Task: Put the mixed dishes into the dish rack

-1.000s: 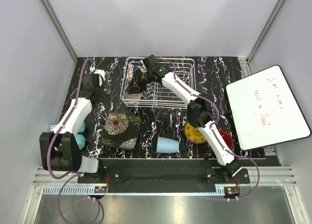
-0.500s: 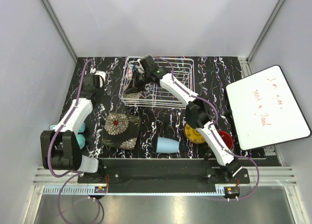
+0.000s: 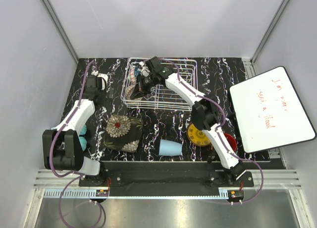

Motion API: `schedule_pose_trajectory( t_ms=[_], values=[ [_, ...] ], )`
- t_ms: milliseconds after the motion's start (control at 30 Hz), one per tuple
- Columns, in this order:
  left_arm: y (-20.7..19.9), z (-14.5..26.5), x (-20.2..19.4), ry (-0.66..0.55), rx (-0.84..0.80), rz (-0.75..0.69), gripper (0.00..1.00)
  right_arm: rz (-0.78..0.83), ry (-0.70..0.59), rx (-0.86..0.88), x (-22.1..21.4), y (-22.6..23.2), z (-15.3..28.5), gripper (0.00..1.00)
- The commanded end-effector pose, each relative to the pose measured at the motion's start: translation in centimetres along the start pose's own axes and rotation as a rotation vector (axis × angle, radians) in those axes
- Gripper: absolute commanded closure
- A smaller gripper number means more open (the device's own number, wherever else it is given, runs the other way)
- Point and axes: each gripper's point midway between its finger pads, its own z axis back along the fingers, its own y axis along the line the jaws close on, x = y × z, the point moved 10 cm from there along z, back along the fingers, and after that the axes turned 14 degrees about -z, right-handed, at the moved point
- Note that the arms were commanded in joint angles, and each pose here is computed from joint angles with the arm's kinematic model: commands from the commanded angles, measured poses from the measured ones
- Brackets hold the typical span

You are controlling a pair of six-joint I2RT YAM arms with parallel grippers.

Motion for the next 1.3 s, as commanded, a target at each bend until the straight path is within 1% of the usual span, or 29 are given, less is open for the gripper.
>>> schedule_pose_trajectory(
  t_ms=[0,133,233,267,333,367,400,467,567,600,667,700,733,767,833,867,900,1000,1133,1267],
  values=[
    [0.3,-0.3,1.0,-0.051,0.002,0.015,0.01,0.119,0.091,0.131,-1.4,3.3,4.6,1.0],
    [0.2,-0.5,0.8,-0.042,-0.008,0.014,0.01,0.146,0.098,0.147,-1.3,3.3,5.3,1.0],
    [0.1,-0.7,0.7,-0.037,-0.012,0.012,0.01,0.145,0.087,0.125,-1.2,2.9,5.5,1.0],
    [0.1,-0.7,0.7,-0.038,-0.014,0.014,0.01,0.143,0.081,0.11,-1.2,2.7,5.5,0.81],
    [0.0,-0.8,0.7,-0.034,-0.019,0.014,0.01,0.134,0.08,0.095,-1.3,2.4,5.3,0.65],
    [0.0,-0.8,0.8,-0.035,-0.02,0.017,0.01,0.134,0.077,0.085,-1.5,2.3,5.0,0.51],
    [0.0,-0.8,0.9,-0.038,-0.019,0.018,0.01,0.139,0.062,0.072,-1.5,2.3,4.9,0.42],
    [0.0,-0.9,1.0,-0.039,-0.025,0.021,0.01,0.143,0.038,0.049,-1.6,2.3,4.8,0.17],
    [0.0,-1.1,1.7,-0.052,-0.043,0.035,0.01,0.142,-0.016,0.017,-1.3,2.4,4.5,0.09],
    [-0.1,-1.4,2.3,-0.057,-0.051,0.05,0.01,0.139,-0.054,-0.003,-1.0,2.4,4.4,0.08],
    [0.0,-1.9,3.2,-0.057,-0.059,0.071,0.01,0.122,-0.096,-0.009,-0.5,2.5,4.1,0.09],
    [0.1,-2.6,4.2,-0.059,-0.057,0.098,0.01,0.103,-0.128,-0.031,-0.2,2.1,3.7,0.11],
    [0.1,-3.1,4.6,-0.055,-0.055,0.108,0.01,0.103,-0.152,-0.016,0.3,2.0,3.3,0.13],
    [0.1,-3.5,5.1,-0.051,-0.053,0.12,0.01,0.067,-0.16,-0.012,0.4,1.9,2.9,0.16],
    [0.2,-5.0,6.2,-0.032,-0.025,0.132,0.01,0.048,-0.183,-0.005,0.8,1.5,1.9,0.21],
    [0.4,-5.2,7.2,-0.043,-0.017,0.159,0.01,0.04,-0.183,0.0,0.8,1.5,1.6,0.21],
    [-0.1,-6.2,7.1,-0.016,-0.03,0.162,0.01,0.044,-0.183,0.005,0.9,1.6,1.4,0.22],
    [-0.8,-6.6,7.6,-0.013,-0.089,0.14,0.05,0.06,-0.18,0.014,0.7,1.8,1.1,0.23],
    [-1.5,-6.3,8.3,-0.039,-0.144,0.111,0.06,0.099,-0.194,0.025,0.2,2.9,2.3,0.22],
    [-3.5,-5.6,8.6,-0.052,-0.201,0.073,0.07,0.093,-0.208,0.016,0.2,2.7,2.8,0.21]
  ],
)
